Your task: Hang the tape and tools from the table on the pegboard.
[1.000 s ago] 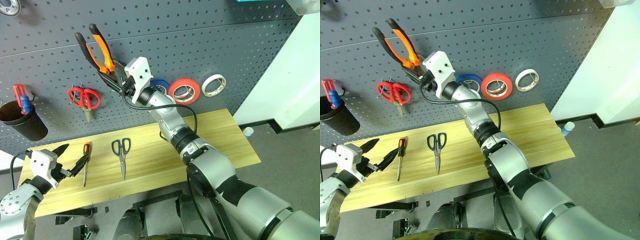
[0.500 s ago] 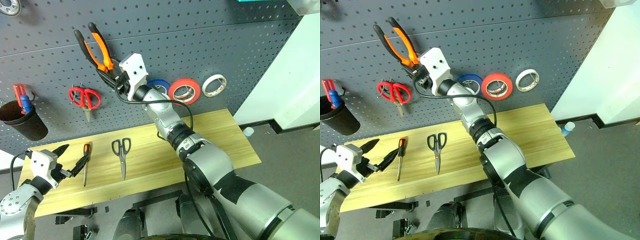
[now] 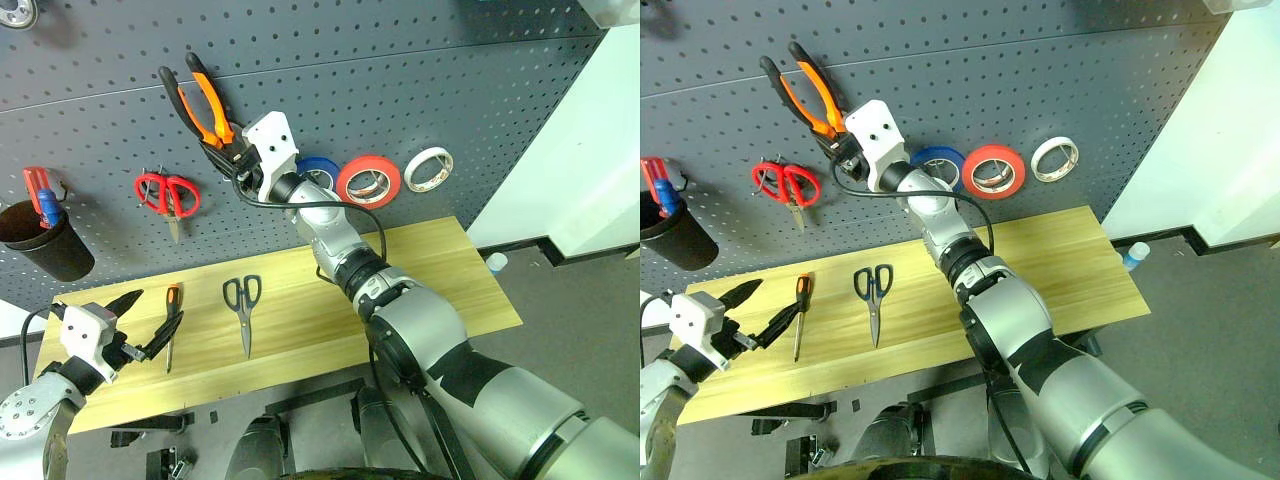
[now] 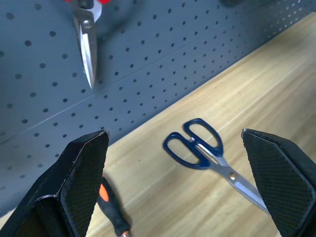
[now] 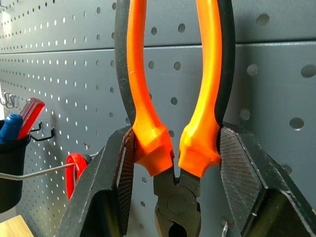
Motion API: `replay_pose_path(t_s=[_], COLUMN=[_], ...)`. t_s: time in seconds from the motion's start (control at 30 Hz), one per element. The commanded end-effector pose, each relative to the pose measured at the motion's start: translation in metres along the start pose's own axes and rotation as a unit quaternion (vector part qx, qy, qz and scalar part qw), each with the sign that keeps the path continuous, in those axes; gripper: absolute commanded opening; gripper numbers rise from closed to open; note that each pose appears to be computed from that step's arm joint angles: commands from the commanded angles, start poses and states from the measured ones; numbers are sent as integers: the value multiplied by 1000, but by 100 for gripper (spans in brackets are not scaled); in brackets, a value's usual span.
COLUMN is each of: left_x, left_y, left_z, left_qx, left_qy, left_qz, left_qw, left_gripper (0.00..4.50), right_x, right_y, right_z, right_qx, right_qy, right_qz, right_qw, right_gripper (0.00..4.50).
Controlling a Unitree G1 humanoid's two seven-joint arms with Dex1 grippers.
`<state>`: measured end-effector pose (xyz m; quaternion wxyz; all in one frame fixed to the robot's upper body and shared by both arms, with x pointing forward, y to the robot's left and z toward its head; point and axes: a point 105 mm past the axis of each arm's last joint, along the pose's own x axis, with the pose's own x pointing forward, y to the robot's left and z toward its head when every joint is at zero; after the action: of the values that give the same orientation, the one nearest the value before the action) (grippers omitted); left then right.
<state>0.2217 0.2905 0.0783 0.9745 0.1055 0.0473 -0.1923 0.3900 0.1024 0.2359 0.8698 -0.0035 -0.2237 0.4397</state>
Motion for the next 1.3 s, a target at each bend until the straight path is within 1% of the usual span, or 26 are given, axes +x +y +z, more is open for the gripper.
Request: replay_pose_path(t_s=[0.03, 0.27, 0.43, 0.53, 0.73, 0.93, 1.0, 1.03, 1.17, 1.3], left_x=[-3, -2, -3, -1, 3, 4, 5, 5, 6, 8], left_y=[1, -10, -16, -16, -13, -12, -11, -11, -11, -10], left_z=[13, 22, 22, 21, 23, 22, 22, 22, 22, 22], left_qx=[6, -3, -10, -11, -9, -8, -7, -7, -7, -5], left_qy=[-17, -25, -20, -19, -22, -23, -23, -24, -26, -27], left_qz=[3, -10, -15, -15, -16, -14, -13, -13, -12, -10], left_qw=[1000, 1000, 1000, 1000, 1000, 1000, 1000, 1000, 1000, 1000], left_gripper=[450, 450, 450, 450, 450, 450, 450, 450, 450, 450], right_x=[19, 15, 15, 15, 6, -1, -2, -2, -4, -7], right_y=[54, 47, 40, 38, 42, 43, 43, 42, 39, 30], right_z=[18, 14, 18, 16, -7, -13, -14, -14, -14, -11], right_qx=[41, 42, 46, 35, 10, 5, 8, 11, 5, -11], right_qy=[-52, -51, -62, -56, -14, -14, -15, -15, -16, -28], right_qz=[41, 27, 10, 4, 7, 15, 16, 17, 12, -8], right_qw=[997, 997, 997, 998, 1000, 1000, 1000, 1000, 1000, 1000], right_gripper=[210, 210, 210, 210, 210, 210, 281, 307, 443, 448])
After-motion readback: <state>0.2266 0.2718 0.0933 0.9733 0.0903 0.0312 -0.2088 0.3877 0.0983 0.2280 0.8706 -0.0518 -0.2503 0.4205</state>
